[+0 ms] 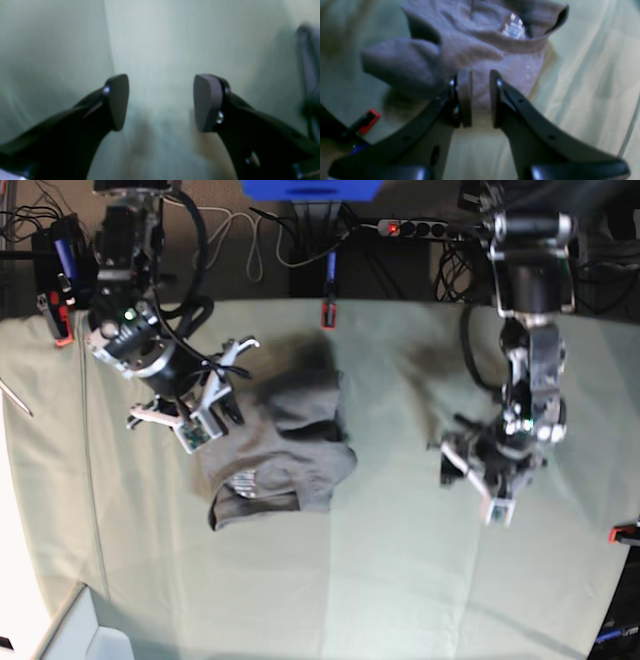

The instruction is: Layout the t-shirt on the table in an organized manner, then fold the t-shirt properly

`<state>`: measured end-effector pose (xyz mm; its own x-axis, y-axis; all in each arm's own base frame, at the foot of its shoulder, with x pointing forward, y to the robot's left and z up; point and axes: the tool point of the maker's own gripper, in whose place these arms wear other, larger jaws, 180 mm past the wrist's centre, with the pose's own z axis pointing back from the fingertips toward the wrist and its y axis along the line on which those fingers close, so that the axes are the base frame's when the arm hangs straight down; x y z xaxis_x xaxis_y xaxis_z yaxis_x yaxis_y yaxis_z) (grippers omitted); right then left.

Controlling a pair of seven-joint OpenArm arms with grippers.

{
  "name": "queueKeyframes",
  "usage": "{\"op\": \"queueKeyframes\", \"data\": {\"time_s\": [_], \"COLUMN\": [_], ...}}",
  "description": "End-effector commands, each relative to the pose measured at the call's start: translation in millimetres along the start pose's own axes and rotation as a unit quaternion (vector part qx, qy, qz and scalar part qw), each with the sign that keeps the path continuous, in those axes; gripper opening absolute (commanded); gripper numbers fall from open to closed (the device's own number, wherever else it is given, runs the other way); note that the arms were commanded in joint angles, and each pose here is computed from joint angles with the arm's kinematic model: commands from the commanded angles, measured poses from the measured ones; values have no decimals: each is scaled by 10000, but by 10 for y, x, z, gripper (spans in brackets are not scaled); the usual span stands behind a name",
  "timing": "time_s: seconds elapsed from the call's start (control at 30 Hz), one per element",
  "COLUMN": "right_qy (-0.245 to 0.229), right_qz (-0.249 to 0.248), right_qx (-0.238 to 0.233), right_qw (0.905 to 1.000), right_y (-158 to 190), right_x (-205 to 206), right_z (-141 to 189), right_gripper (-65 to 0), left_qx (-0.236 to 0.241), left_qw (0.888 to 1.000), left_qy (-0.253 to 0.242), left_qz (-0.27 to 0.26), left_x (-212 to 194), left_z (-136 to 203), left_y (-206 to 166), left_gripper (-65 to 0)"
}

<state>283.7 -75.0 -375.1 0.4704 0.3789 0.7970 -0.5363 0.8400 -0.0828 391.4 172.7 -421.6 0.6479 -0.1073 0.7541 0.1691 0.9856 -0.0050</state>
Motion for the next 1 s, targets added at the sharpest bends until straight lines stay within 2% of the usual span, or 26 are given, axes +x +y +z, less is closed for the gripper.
{"op": "queueKeyframes", "data": {"time_s": [0.0,0.17,0.3,0.47,0.67,0.97], "right_qy": [-315,-339,-323,-293,-239,-239], "right_qz": [22,91,88,71,57,66], "right_qx": [79,240,262,241,250,279], "right_qw": [9995,9991,9991,9993,9994,9993], "right_y": [30,148,168,154,168,192], "right_x": [185,219,204,176,126,128], "right_z": [-20,-56,-54,-44,-32,-36], "right_gripper": [-518,-518,-518,-517,-517,-517], "left_qx": [-81,-630,-1080,-1413,-1484,-1726], "left_qw": [9991,9936,9865,9780,9749,9687], "left_qy": [-422,-662,-565,-468,-458,-94], "left_qz": [24,658,1091,1462,1594,1780], "left_x": [270,295,356,316,318,185], "left_z": [40,112,111,56,45,-125], "left_y": [-43,-499,-867,-1220,-1315,-1546], "left_gripper": [-252,-252,-251,-251,-251,-253]}}
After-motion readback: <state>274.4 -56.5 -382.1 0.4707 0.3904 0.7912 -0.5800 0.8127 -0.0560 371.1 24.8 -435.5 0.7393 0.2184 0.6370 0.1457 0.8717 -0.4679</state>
